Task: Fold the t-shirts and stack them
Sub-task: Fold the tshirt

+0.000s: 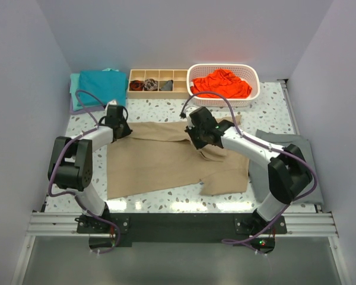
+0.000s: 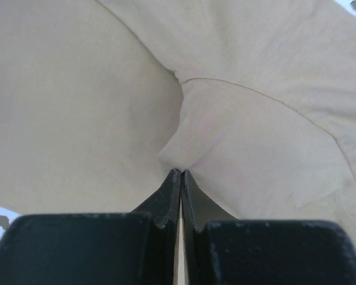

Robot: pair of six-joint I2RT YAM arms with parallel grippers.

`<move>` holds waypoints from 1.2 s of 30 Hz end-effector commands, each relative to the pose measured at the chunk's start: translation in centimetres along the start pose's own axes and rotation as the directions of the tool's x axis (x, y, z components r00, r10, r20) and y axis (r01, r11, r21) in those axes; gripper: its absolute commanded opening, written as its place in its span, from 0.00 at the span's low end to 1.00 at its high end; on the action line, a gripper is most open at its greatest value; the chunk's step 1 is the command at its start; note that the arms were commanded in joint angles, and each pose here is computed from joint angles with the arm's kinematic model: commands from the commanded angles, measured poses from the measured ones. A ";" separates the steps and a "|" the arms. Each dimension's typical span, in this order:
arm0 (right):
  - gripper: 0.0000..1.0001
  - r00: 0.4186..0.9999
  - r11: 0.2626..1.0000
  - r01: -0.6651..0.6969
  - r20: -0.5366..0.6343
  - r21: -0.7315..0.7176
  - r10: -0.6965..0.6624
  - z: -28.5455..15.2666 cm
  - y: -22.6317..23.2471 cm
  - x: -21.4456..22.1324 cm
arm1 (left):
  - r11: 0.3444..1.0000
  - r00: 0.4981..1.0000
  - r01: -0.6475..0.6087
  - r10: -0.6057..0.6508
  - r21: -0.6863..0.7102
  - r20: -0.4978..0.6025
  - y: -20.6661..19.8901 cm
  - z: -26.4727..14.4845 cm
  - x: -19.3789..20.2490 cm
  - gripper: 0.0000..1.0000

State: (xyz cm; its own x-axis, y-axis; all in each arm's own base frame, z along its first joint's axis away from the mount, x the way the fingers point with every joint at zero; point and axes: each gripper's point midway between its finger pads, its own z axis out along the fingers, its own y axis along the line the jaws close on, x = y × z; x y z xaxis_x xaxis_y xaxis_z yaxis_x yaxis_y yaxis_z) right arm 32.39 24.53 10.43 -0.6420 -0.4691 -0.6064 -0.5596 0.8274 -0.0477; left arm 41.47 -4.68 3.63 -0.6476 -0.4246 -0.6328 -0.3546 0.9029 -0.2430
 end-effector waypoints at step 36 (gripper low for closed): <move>0.54 0.847 0.792 -0.500 0.004 0.350 0.532 1.4 -14.8 4.4 | 0.936 0.987 -0.124 0.081 0.328 0.140 -9.3 -1.6 -5.0 0.36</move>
State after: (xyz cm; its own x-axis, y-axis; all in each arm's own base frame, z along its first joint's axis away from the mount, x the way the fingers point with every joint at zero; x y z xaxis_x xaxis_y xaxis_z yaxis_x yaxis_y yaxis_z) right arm 35.08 10.82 6.64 -0.8669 -0.0671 -0.4940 -0.0148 0.9939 -0.1090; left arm 43.73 -10.40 7.04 -0.6430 -0.3575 -0.6773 -0.1007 0.9162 -0.3880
